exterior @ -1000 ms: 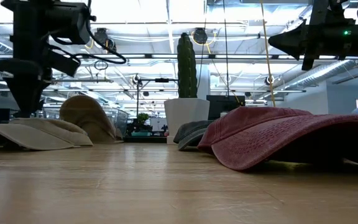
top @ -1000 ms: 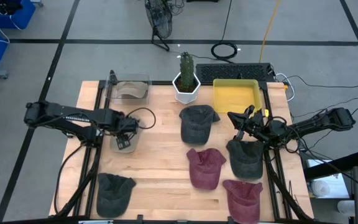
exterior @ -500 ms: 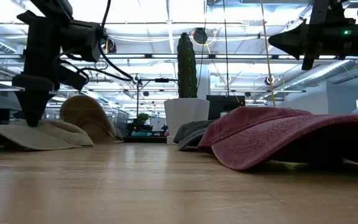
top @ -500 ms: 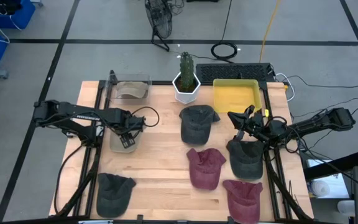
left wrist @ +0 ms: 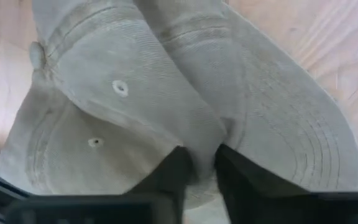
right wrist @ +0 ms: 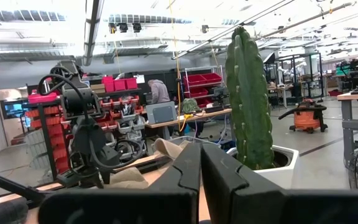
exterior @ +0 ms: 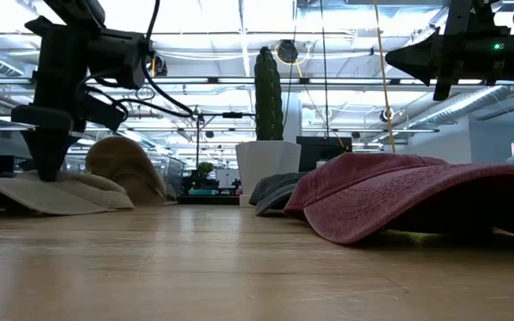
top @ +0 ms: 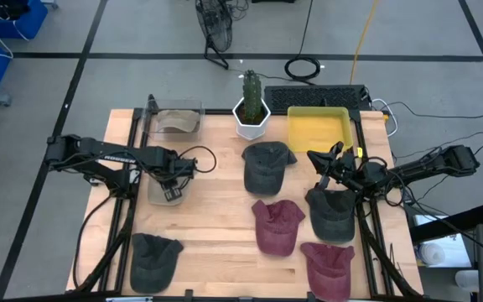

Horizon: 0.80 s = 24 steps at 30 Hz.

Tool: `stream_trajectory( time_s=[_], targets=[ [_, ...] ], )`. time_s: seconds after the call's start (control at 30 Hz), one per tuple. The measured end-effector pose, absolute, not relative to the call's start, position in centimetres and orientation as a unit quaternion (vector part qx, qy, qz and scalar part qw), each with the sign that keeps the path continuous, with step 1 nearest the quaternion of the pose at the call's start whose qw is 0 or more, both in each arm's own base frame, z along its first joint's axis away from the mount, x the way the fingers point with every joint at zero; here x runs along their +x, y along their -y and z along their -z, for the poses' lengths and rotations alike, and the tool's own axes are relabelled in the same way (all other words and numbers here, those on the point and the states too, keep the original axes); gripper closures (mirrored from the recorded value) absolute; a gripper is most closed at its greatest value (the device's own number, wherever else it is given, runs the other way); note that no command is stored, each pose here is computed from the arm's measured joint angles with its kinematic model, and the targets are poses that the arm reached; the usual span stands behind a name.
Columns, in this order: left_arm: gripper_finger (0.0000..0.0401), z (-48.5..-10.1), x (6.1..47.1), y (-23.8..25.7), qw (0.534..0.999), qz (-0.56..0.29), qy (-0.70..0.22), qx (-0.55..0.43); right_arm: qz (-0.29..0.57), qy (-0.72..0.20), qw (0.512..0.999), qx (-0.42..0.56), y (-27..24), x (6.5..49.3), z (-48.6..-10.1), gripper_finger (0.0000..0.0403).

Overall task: Pick & Place hat
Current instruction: Put the brown cap into the transparent bin

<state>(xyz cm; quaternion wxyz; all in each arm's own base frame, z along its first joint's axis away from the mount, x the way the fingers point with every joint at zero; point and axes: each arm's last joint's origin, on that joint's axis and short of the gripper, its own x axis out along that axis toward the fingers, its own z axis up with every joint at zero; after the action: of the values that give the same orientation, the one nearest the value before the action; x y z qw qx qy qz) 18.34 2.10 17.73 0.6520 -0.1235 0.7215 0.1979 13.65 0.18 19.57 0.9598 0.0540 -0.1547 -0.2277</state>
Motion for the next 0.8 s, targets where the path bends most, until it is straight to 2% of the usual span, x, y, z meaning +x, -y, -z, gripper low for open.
stream_trajectory(
  time_s=[0.07,0.1,0.27,0.4,0.8],
  targets=[
    [0.0382,-17.7,18.2,-2.1,0.647,-0.197,-0.726,-0.125,0.228,0.155,0.960,0.054,-0.2,13.6,-19.6,0.0399],
    [0.0389,-17.8,18.2,-2.1,0.645,-0.199,-0.727,-0.127,0.228,0.155,0.960,0.054,-0.2,13.6,-19.6,0.0399],
    [0.0380,-17.8,17.9,-1.9,0.629,-0.197,-0.737,-0.152,0.228,0.155,0.960,0.054,-0.2,13.6,-19.6,0.0399],
    [0.0394,-18.9,17.9,-1.9,0.611,-0.204,-0.747,-0.163,0.228,0.155,0.960,0.054,-0.2,13.6,-19.6,0.0399],
    [0.0390,-28.2,20.1,-1.7,0.665,-0.220,-0.707,-0.098,0.227,0.159,0.959,0.059,-0.2,13.6,-19.6,0.0399]
  ],
)
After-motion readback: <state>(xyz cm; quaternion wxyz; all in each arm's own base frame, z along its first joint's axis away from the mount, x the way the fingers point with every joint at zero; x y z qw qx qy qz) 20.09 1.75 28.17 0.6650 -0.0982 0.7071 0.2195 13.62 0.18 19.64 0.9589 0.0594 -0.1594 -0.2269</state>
